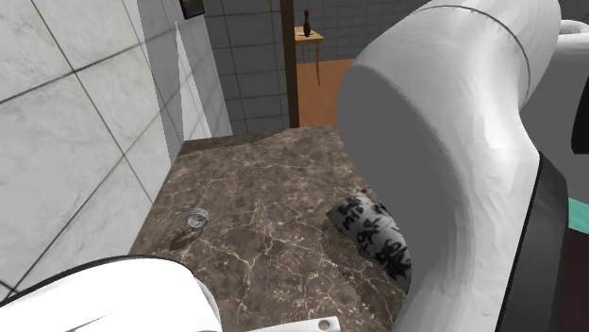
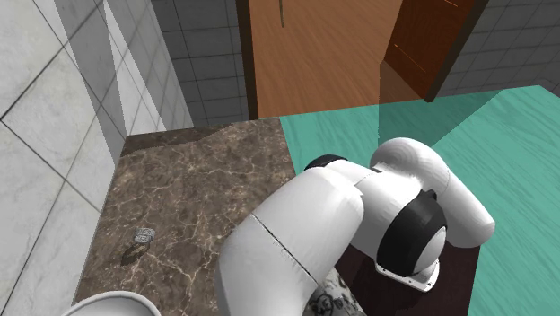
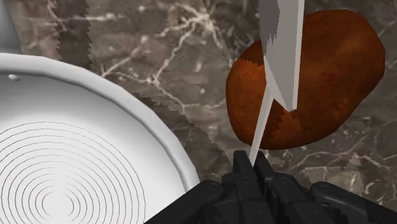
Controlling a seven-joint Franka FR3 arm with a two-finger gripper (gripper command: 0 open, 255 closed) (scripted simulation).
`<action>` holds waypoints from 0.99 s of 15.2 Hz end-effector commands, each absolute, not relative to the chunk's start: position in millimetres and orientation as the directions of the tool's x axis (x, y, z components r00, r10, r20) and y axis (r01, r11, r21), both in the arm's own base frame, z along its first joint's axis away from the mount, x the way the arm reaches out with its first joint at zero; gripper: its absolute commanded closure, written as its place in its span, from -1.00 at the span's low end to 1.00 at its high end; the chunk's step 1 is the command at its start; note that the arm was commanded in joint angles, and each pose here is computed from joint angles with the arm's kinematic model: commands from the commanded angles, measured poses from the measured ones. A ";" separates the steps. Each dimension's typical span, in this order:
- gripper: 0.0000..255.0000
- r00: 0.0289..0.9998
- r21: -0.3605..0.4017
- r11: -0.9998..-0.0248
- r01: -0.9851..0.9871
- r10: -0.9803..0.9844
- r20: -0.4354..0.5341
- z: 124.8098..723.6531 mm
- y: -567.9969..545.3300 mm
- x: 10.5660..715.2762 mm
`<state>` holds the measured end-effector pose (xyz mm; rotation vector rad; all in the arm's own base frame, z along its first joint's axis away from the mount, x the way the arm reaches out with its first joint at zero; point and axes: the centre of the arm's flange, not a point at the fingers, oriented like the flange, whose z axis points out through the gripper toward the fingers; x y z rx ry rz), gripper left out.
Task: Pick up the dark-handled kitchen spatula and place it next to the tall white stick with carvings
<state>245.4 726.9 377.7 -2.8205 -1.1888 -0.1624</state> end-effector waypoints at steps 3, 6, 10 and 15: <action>1.00 0.692 0.000 -0.694 0.720 0.719 0.066 350.5 721.6 240.5; 1.00 0.692 0.000 -0.694 0.720 0.719 0.066 350.5 721.6 240.5; -1.00 0.692 0.000 -0.694 0.720 0.719 0.067 351.8 714.1 240.7; -1.00 0.692 0.000 -0.694 0.720 0.719 0.066 363.7 720.9 239.9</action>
